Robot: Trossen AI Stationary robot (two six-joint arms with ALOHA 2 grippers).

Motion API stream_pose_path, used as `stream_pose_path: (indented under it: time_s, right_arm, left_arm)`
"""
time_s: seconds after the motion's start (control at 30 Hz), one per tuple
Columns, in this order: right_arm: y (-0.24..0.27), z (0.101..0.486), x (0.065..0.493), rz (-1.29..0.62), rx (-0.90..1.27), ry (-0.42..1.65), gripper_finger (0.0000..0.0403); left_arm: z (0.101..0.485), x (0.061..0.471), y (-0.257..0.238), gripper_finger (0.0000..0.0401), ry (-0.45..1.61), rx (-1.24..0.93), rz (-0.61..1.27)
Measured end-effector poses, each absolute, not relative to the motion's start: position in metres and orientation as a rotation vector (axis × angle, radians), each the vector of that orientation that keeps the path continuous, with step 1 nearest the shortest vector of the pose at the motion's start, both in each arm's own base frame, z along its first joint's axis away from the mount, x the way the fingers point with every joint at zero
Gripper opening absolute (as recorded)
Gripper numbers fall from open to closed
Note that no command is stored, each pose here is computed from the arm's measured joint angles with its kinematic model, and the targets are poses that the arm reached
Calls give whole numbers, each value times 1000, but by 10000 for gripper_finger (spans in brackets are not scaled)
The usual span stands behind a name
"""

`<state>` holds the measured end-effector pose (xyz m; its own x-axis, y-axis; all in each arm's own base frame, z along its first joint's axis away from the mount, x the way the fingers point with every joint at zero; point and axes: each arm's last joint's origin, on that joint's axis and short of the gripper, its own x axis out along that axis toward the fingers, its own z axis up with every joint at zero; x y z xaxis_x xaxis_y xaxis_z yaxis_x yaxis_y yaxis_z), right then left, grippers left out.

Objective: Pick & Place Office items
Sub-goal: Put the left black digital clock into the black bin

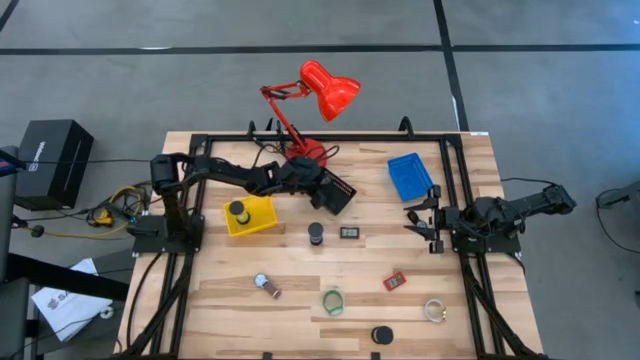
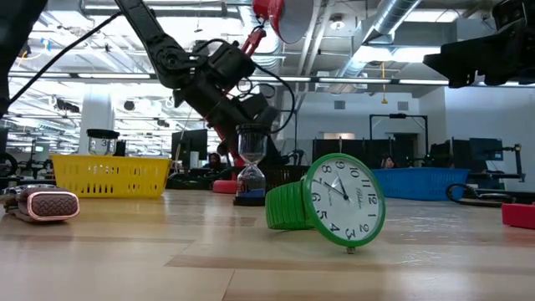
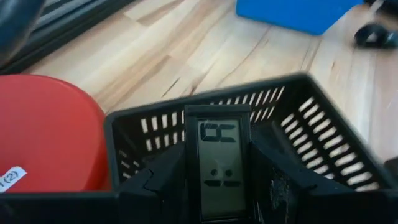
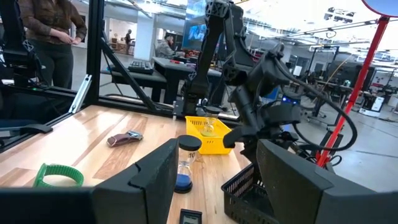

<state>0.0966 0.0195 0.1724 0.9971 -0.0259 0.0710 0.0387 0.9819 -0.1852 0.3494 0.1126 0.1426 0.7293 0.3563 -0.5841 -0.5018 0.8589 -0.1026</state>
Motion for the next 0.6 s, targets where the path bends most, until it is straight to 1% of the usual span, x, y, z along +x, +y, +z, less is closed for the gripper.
stream_pose_path:
  time_s: [0.43,0.6]
  right_arm:
    - [20,172,97,-32,-187,-69,210]
    - [20,172,97,-32,-187,-68,210]
  left_arm:
    - [135,341,110,154,717,-269,486]
    - [130,337,110,154,736,-270,489]
